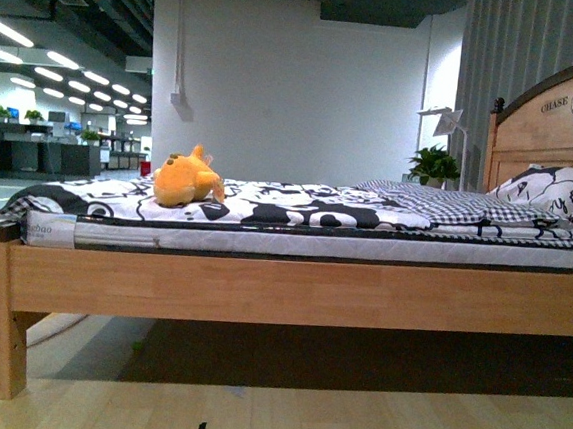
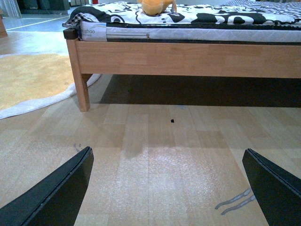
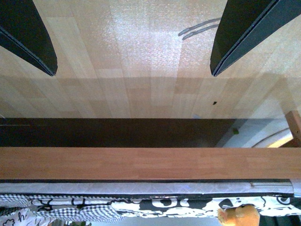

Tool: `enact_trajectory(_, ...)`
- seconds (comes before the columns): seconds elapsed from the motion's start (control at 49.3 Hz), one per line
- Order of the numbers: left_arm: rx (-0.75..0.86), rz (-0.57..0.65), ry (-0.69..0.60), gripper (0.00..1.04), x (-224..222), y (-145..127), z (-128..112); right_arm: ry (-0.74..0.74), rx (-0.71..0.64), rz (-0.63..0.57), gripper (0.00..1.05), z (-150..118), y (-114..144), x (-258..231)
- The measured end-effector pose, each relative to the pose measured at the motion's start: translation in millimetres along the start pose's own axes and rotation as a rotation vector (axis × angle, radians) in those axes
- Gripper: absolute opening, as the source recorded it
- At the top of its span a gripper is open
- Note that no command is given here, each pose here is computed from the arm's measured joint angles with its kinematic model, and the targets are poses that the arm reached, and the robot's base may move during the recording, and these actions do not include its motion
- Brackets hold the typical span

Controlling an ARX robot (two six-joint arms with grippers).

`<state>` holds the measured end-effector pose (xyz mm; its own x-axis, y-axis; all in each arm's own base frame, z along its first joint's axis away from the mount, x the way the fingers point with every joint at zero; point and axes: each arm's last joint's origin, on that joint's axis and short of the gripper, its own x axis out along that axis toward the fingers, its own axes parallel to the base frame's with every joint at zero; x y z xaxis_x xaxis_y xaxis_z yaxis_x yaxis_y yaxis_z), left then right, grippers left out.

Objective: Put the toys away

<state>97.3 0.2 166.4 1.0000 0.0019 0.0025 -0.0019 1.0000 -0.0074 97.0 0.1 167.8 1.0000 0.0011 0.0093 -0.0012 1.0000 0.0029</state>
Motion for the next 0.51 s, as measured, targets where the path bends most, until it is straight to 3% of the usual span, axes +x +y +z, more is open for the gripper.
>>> enact_trajectory(0.507,0.000,0.000,0.000,0.98,0.0,0.0,0.0,0.000,0.000,0.000,0.98,0.0,0.0,0.0)
